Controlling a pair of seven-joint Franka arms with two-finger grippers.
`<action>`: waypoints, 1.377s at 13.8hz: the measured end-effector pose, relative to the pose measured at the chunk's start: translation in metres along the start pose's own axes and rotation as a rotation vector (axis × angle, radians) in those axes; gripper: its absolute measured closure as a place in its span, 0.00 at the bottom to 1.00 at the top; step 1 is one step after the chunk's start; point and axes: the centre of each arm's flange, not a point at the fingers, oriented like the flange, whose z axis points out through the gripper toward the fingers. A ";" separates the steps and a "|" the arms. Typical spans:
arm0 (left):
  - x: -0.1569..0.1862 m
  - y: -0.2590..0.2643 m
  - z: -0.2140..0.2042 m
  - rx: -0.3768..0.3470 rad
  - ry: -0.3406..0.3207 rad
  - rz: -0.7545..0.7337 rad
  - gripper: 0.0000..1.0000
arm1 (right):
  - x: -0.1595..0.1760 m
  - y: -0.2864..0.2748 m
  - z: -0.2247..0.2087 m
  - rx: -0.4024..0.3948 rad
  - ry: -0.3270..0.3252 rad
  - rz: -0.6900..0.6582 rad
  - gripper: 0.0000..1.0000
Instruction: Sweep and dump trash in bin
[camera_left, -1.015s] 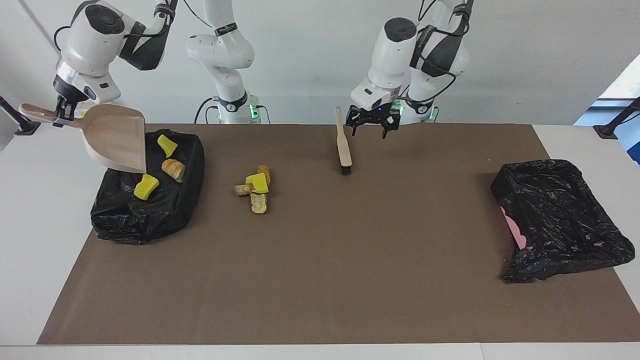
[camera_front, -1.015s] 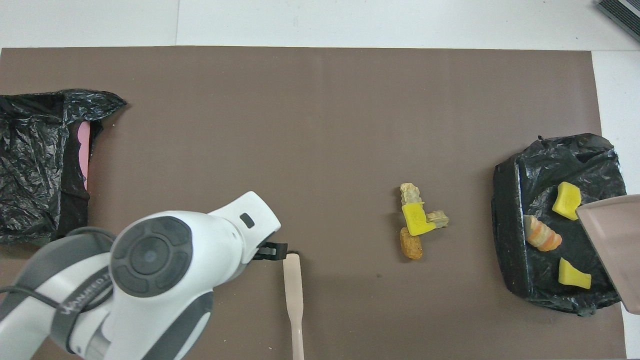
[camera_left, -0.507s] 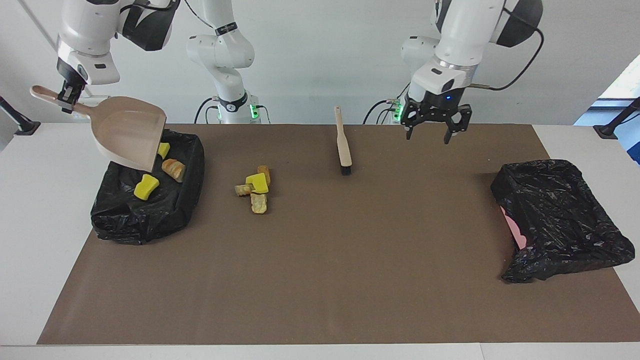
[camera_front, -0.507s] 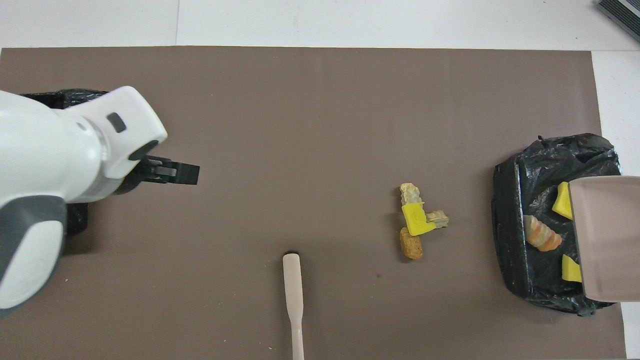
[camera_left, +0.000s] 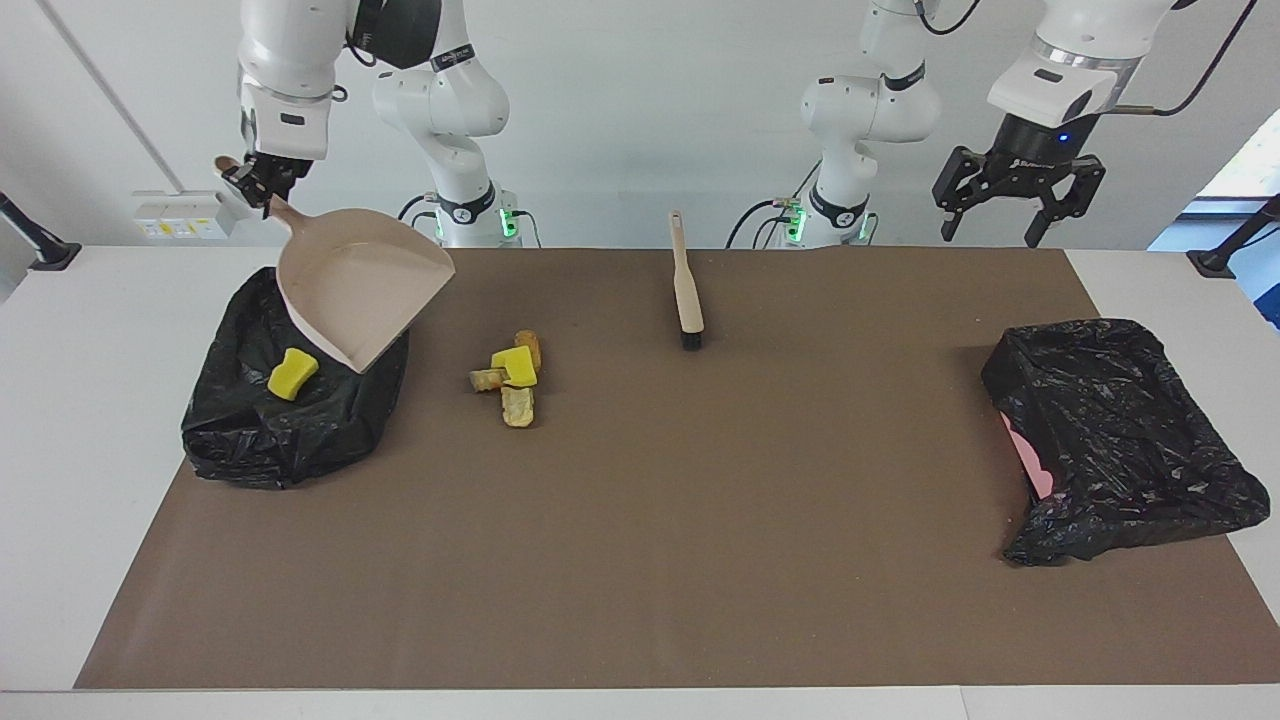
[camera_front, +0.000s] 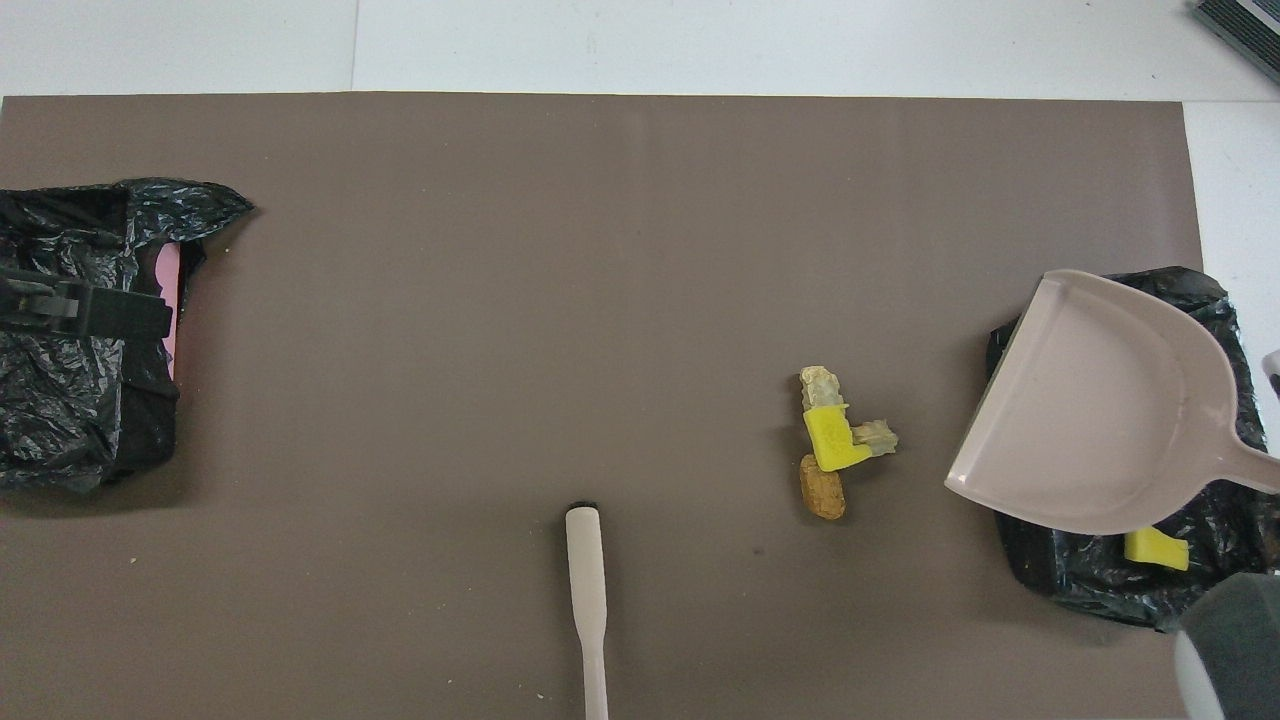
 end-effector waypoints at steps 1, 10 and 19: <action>-0.001 -0.006 0.000 -0.005 -0.015 -0.010 0.00 | 0.012 -0.009 -0.005 0.023 0.028 0.108 0.69; 0.012 -0.039 0.001 -0.022 -0.064 0.008 0.00 | 0.174 -0.060 -0.033 0.257 0.147 0.708 0.69; 0.000 -0.048 -0.008 -0.027 -0.081 0.055 0.00 | 0.411 -0.118 -0.025 0.516 0.247 0.967 0.69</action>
